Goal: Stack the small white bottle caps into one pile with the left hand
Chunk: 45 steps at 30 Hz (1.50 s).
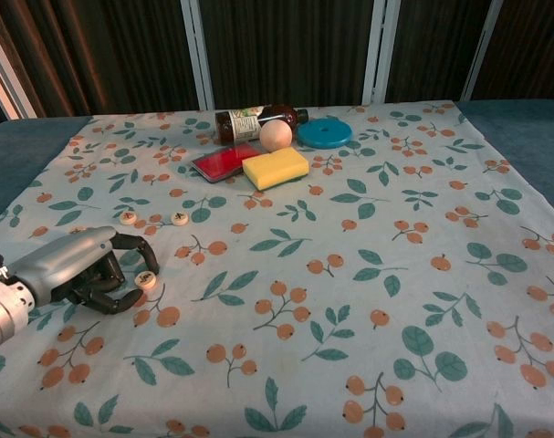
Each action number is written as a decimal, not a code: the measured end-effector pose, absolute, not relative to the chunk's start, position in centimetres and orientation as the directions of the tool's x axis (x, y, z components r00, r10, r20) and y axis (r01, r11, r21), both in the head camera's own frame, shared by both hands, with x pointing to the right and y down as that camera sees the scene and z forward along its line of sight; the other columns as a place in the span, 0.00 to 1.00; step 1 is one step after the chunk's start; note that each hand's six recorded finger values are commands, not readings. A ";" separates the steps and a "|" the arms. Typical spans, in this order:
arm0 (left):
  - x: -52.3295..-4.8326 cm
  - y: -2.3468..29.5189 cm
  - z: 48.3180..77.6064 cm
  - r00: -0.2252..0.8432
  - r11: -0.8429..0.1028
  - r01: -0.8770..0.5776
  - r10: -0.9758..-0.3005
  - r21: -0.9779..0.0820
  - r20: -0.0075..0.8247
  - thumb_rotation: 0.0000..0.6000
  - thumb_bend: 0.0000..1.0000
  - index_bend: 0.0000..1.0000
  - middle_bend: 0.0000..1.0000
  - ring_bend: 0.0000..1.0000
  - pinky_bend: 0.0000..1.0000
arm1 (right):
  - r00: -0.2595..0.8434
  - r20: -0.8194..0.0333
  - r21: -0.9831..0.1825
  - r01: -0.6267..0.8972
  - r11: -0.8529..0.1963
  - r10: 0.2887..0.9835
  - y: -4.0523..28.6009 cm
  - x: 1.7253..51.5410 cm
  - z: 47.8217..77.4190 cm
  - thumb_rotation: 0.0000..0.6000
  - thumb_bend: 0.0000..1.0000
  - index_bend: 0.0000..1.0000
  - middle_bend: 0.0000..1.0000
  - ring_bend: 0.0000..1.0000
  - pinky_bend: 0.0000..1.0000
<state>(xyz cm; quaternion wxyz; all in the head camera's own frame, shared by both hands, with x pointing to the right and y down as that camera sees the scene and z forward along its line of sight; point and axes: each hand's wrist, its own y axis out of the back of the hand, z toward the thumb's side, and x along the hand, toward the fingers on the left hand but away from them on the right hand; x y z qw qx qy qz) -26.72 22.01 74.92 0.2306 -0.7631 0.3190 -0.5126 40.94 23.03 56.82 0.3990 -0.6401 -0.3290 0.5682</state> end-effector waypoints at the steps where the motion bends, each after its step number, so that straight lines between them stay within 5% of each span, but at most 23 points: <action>1: -26.7 22.0 75.0 0.270 -0.691 -0.251 -0.723 -0.678 0.636 1.00 0.43 0.43 1.00 1.00 1.00 | 0.138 -0.465 -0.885 -0.033 -0.465 0.875 23.0 40.9 56.8 1.00 0.05 0.00 0.00 0.00 0.00; 15: -27.2 21.0 74.6 0.254 -0.666 -0.273 -0.746 -0.694 0.616 1.00 0.43 0.49 1.00 1.00 1.00 | 0.137 -0.465 -0.885 -0.033 -0.465 0.875 23.0 40.9 56.9 1.00 0.05 0.00 0.00 0.00 0.00; 31: -33.3 13.3 74.0 0.036 -0.561 -0.332 -0.811 -0.758 0.584 1.00 0.43 0.50 1.00 1.00 1.00 | 0.132 -0.465 -0.885 -0.040 -0.464 0.876 23.0 41.0 56.9 1.00 0.05 0.00 0.00 0.00 0.00; 45: -35.2 13.9 74.8 0.012 -0.598 -0.288 -0.783 -0.748 0.622 1.00 0.43 0.50 1.00 1.00 1.00 | 0.129 -0.467 -0.884 -0.042 -0.466 0.875 23.0 41.0 57.0 1.00 0.05 0.00 0.00 0.00 0.00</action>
